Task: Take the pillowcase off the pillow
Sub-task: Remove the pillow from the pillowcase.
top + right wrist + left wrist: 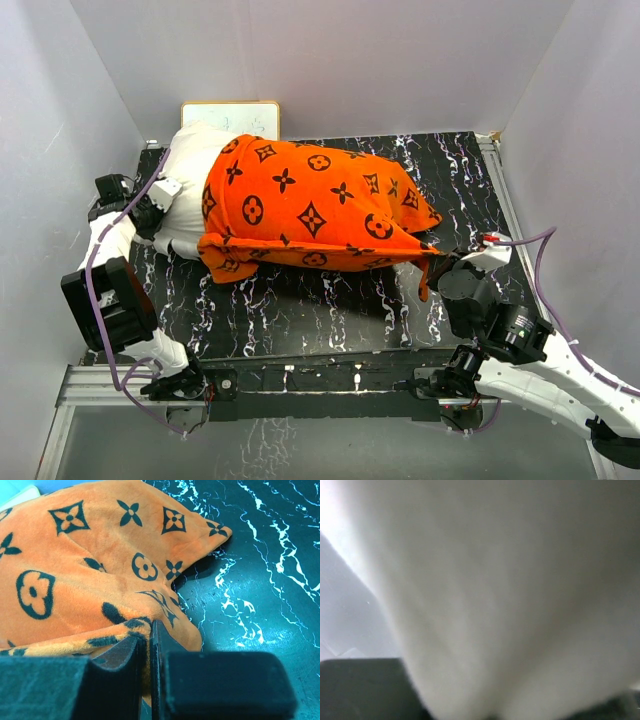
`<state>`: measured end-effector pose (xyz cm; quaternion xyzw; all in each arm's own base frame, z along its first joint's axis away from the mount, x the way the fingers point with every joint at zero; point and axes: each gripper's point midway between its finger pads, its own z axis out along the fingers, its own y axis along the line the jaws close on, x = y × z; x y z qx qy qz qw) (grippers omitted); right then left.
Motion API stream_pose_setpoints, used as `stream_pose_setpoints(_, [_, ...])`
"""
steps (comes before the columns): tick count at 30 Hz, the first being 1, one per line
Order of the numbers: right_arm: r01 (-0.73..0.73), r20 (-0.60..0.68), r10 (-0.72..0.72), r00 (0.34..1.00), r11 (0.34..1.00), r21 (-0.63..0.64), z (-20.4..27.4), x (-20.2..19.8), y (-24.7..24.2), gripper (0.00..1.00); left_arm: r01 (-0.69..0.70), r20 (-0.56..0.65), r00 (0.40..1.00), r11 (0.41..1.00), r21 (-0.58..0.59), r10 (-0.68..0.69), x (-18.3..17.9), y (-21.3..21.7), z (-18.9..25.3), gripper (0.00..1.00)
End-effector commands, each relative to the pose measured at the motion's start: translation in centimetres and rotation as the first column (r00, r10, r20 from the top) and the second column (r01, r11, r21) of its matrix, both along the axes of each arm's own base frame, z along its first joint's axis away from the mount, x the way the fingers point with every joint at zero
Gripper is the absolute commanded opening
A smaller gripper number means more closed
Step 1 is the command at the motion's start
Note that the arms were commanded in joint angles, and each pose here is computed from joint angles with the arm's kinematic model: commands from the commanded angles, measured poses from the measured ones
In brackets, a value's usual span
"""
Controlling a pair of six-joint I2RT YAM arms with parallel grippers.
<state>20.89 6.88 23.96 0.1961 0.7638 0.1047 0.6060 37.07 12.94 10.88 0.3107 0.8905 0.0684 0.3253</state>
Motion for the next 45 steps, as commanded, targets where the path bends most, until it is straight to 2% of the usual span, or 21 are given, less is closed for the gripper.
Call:
stream_pose_setpoints(1, [0.272,0.095,-0.277,0.956,0.96,0.062,3.4,-0.9,-6.1,0.08,-0.242,0.147,0.967,0.937,0.253,0.21,1.3,9.6,4.1,0.0])
stream_pose_setpoints(9, [0.293,0.139,-0.324,0.936,0.934,0.205,6.4,-2.8,-8.6,0.08,-0.312,0.17,0.948,0.896,0.315,0.27,2.1,12.2,4.2,0.0])
stream_pose_setpoints(13, [0.271,0.149,-0.301,0.942,0.943,0.193,7.4,-3.3,-9.0,0.08,-0.368,0.169,0.929,0.87,0.33,0.329,2.7,13.5,3.8,0.0])
stream_pose_setpoints(16, [0.262,0.138,-0.28,0.95,0.956,0.136,7.2,-2.9,-8.1,0.08,-0.391,0.159,0.92,0.857,0.334,0.358,2.9,14.1,3.2,0.0])
stream_pose_setpoints(20, [0.212,0.107,-0.216,0.97,0.976,0.046,6.2,-1.6,-5.1,0.08,-0.37,0.142,0.929,0.882,0.293,0.343,3.1,12.5,3.2,0.0])
stream_pose_setpoints(24, [0.035,0.014,-0.033,0.999,0.98,-0.193,2.1,0.6,1.0,0.09,-0.321,0.12,0.946,0.923,0.213,0.302,3.5,9.4,4.1,0.0])
stream_pose_setpoints(25, [-0.022,-0.019,0.018,1.0,0.972,-0.235,0.9,1.0,2.5,0.2,-0.31,0.113,0.949,0.93,0.195,0.293,3.7,8.7,4.3,0.0])
stream_pose_setpoints(27, [-0.175,-0.078,0.158,0.984,0.932,-0.318,-1.0,1.5,5.7,0.54,-0.295,0.105,0.954,0.94,0.173,0.28,4.0,7.5,4.9,0.0])
stream_pose_setpoints(28, [-0.265,-0.102,0.244,0.964,0.902,-0.341,-1.4,1.6,7.5,0.63,-0.288,0.112,0.956,0.943,0.167,0.272,4.3,7.1,5.4,0.0])
stream_pose_setpoints(30, [-0.369,-0.141,0.341,0.929,0.858,-0.356,-1.9,1.5,9.5,0.73,-0.275,0.129,0.958,0.948,0.158,0.256,4.8,6.3,6.2,0.0])
stream_pose_setpoints(34, [-0.446,-0.088,0.443,0.892,0.832,-0.329,0.9,1.3,10.5,0.84,-0.249,0.147,0.963,0.957,0.15,0.228,5.7,4.7,7.3,0.0])
stream_pose_setpoints(37, [-0.362,0.0,0.379,0.925,0.883,-0.299,4.0,2.0,7.9,0.86,-0.241,0.158,0.963,0.959,0.151,0.217,6.3,4.0,7.7,0.0])
stream_pose_setpoints(39, [-0.279,0.026,0.303,0.953,0.905,-0.32,4.9,3.0,5.9,0.83,-0.238,0.159,0.964,0.959,0.151,0.214,6.5,3.7,7.6,0.0])
stream_pose_setpoints(42, [-0.281,-0.057,0.283,0.957,0.866,-0.415,3.1,5.8,5.0,0.85,-0.233,0.159,0.965,0.96,0.154,0.209,6.7,3.2,7.6,0.0])
stream_pose_setpoints(45, [-0.36,-0.155,0.325,0.933,0.848,-0.389,-0.4,10.2,4.2,0.9,-0.23,0.163,0.965,0.96,0.16,0.204,6.7,3.0,7.9,0.0])
